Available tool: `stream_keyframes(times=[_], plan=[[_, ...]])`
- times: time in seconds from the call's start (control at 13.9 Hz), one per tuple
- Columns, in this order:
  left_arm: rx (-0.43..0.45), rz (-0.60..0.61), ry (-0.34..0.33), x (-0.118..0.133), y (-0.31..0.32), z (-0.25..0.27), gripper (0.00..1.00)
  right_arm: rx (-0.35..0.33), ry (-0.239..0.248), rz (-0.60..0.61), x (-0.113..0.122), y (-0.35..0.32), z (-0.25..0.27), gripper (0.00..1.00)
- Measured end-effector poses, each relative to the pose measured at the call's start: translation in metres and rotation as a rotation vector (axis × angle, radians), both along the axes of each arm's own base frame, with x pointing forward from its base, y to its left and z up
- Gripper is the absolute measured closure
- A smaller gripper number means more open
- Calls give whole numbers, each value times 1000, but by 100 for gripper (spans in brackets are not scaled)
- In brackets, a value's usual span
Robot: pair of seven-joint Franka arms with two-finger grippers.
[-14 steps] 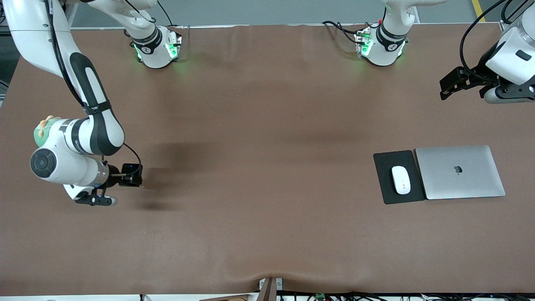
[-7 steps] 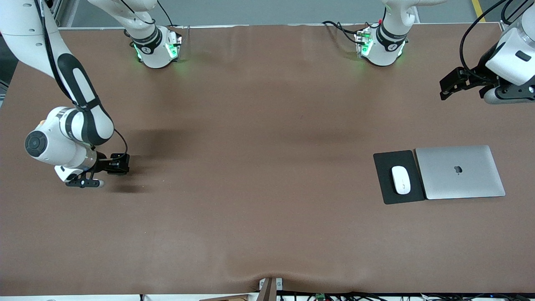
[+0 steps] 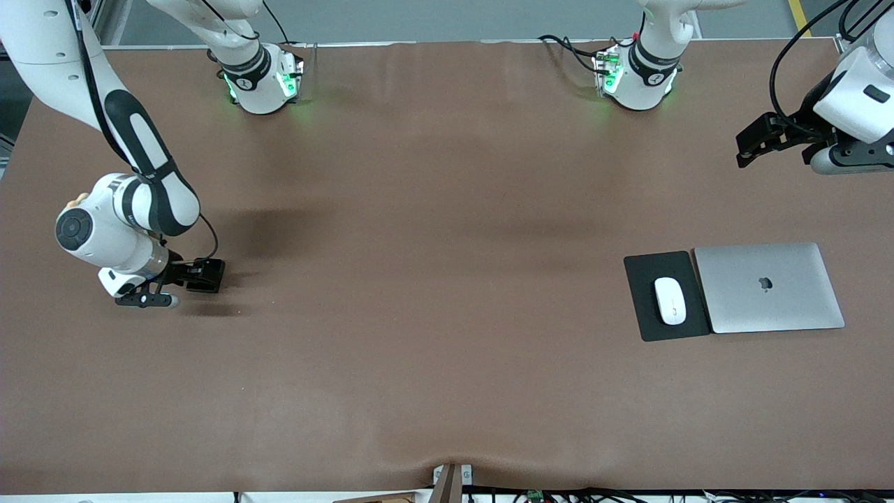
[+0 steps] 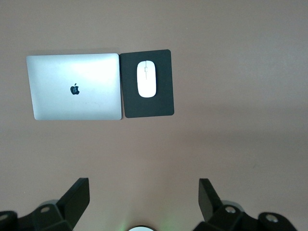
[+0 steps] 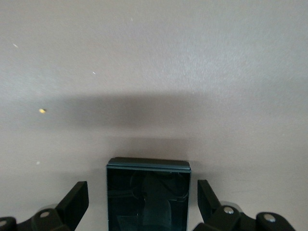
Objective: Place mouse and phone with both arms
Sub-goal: 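Lower the phone beside the plush toy and open the right gripper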
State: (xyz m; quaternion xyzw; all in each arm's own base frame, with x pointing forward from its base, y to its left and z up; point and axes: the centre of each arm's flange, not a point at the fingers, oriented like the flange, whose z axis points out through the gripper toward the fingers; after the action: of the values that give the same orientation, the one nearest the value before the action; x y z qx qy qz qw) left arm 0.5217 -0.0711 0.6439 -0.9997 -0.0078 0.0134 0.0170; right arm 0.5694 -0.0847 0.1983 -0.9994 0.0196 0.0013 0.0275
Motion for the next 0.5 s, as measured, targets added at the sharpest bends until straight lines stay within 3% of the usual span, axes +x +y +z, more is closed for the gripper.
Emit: stream_keyframes(times=[0.29,0.5], plan=[[0,1,1,0,1,0,0,12,-9,17,14,4,81,0],[0,2,2,0,1,-1,0,26,41,57,26,17,180,0]])
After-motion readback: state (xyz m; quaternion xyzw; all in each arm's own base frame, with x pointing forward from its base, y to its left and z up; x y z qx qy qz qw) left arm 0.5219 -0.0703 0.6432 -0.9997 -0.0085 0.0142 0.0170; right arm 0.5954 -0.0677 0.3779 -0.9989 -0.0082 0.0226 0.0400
